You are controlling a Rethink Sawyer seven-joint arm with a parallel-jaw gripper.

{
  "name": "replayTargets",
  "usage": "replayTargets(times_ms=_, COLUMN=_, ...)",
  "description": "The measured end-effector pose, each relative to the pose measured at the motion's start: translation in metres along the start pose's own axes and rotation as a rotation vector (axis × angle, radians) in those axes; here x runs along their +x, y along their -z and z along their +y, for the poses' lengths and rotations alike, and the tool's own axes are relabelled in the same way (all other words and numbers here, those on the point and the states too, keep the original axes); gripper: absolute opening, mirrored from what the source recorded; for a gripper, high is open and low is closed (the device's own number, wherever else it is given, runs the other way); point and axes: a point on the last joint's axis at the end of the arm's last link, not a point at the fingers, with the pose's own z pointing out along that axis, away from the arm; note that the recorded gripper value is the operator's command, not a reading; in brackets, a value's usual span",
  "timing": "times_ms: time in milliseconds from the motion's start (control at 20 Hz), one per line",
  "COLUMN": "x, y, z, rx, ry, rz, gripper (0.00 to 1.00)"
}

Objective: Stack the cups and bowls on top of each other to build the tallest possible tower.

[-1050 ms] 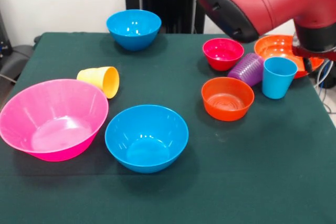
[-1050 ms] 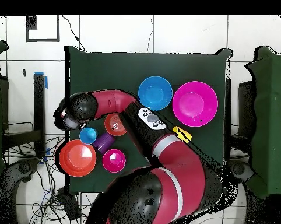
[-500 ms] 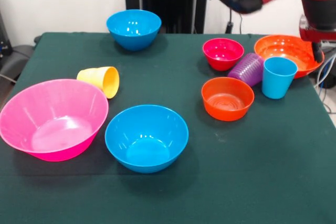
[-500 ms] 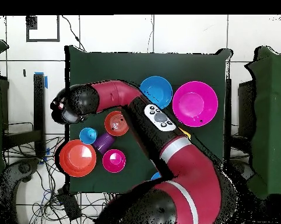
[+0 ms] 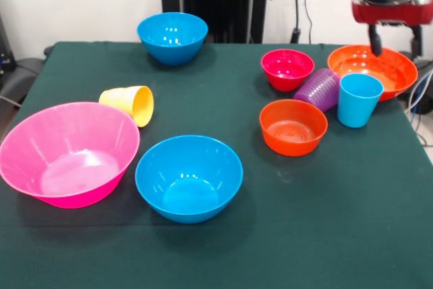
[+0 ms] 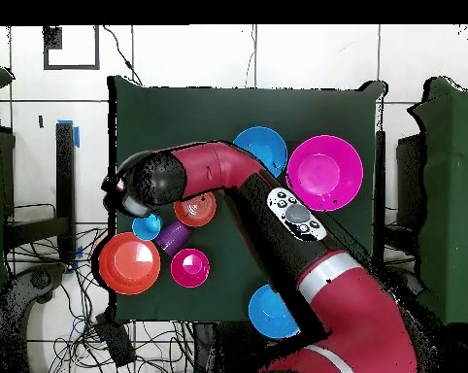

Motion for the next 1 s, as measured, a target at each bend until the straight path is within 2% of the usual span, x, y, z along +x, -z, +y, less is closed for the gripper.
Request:
replayTargets(times_ms=200, x=0.017, y=0.007, z=-0.019, rx=0.028, ry=0.012, rz=0.006, gripper=1.0)
replayTargets(times_ms=250, x=0.027, y=0.005, z=-0.024, rx=0.03, ry=0.022, rz=0.006, gripper=1.0)
replayTargets(times_ms=450, x=0.048, y=-0.01, z=-0.026, rx=0.003, ry=0.044, rz=-0.003, gripper=1.0)
replayTargets(times_ms=550, x=0.069, y=-0.029, z=-0.02, rx=-0.045, ry=0.073, rz=-0.022, gripper=1.0)
replayTargets(times_ms=650, x=0.079, y=-0.037, z=-0.016, rx=-0.066, ry=0.086, rz=-0.029, gripper=1.0)
replayTargets(times_ms=1000, x=0.135, y=-0.074, z=0.013, rx=-0.176, ry=0.175, rz=-0.088, gripper=1.0)
